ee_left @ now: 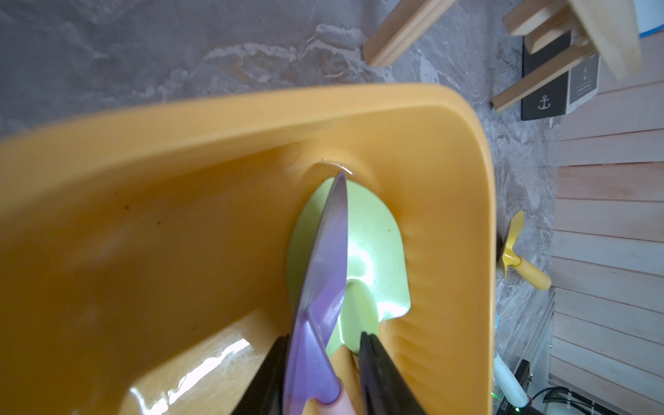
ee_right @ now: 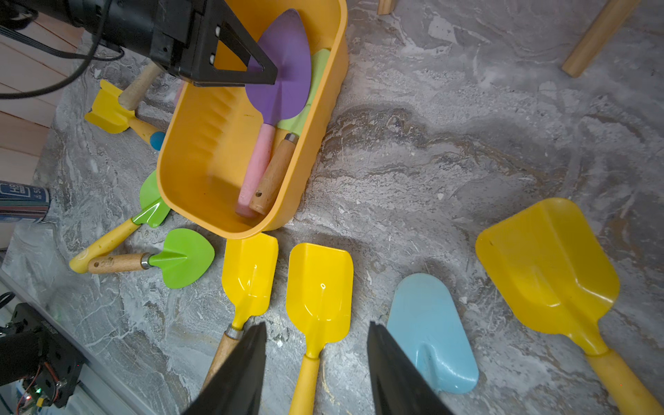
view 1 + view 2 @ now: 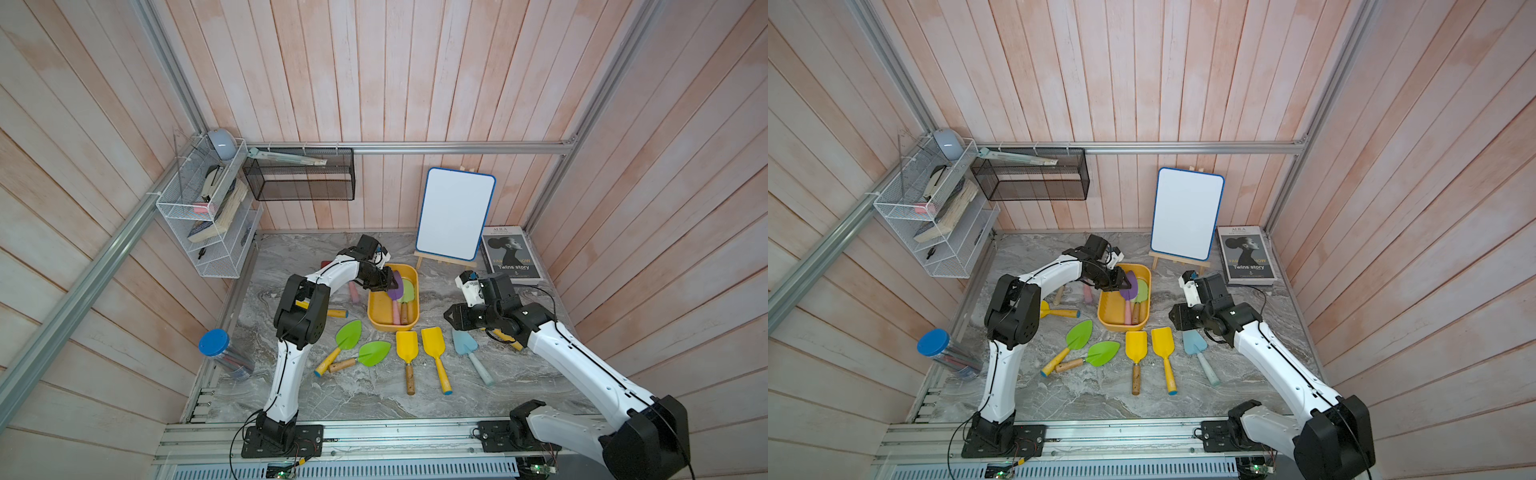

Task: Put the shovel into the storage box
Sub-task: Place the shovel in the storage box.

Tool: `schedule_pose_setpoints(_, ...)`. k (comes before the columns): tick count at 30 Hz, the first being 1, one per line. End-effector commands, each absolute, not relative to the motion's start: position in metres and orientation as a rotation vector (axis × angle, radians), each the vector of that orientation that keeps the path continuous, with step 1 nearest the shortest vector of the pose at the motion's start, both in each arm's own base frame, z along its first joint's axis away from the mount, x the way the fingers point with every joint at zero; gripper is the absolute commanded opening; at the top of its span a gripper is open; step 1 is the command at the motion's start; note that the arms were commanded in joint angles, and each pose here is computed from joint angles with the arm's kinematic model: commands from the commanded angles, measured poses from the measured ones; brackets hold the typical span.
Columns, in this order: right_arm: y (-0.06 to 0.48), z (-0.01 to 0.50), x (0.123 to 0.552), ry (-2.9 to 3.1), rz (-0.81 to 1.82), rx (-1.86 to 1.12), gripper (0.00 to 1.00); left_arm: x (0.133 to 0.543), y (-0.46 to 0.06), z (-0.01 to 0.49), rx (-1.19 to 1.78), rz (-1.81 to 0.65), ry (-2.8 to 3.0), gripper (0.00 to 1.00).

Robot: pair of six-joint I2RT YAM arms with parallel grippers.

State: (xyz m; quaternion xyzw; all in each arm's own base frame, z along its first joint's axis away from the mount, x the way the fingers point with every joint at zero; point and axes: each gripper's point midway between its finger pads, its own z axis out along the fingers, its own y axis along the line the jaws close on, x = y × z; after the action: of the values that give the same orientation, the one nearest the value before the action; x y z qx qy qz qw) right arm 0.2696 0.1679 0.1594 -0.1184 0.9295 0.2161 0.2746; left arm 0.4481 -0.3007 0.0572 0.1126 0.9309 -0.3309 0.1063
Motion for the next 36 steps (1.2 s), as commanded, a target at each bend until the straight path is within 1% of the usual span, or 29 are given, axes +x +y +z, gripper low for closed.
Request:
schedule_pose_setpoints(1,0.169,0.158,0.27,2.498,0.594,-0.329,0.5,0.451,-0.3,0.053,0.328,-0.918,2.769,0.41)
schedule_pose_setpoints(6,0.169,0.157,0.27,2.5,0.595,-0.326,0.51,0.453,-0.303,0.055,0.313,-0.846,2.801,0.45)
schedule_pose_setpoints(12,0.168,0.158,0.269,2.496,0.593,-0.323,0.51,0.455,-0.304,0.05,0.297,-0.686,2.855,0.47)
schedule_pose_setpoints(16,0.167,0.158,0.268,2.495,0.594,-0.322,0.51,0.456,-0.3,0.042,0.267,-0.594,2.894,0.47)
schedule_pose_setpoints(22,0.165,0.158,0.267,2.491,0.594,-0.319,0.51,0.454,-0.293,0.031,0.213,-0.524,2.934,0.47)
schedule_pose_setpoints(36,0.166,0.157,0.266,2.489,0.6,-0.32,0.51,0.455,-0.286,0.032,0.196,-0.355,2.955,0.48)
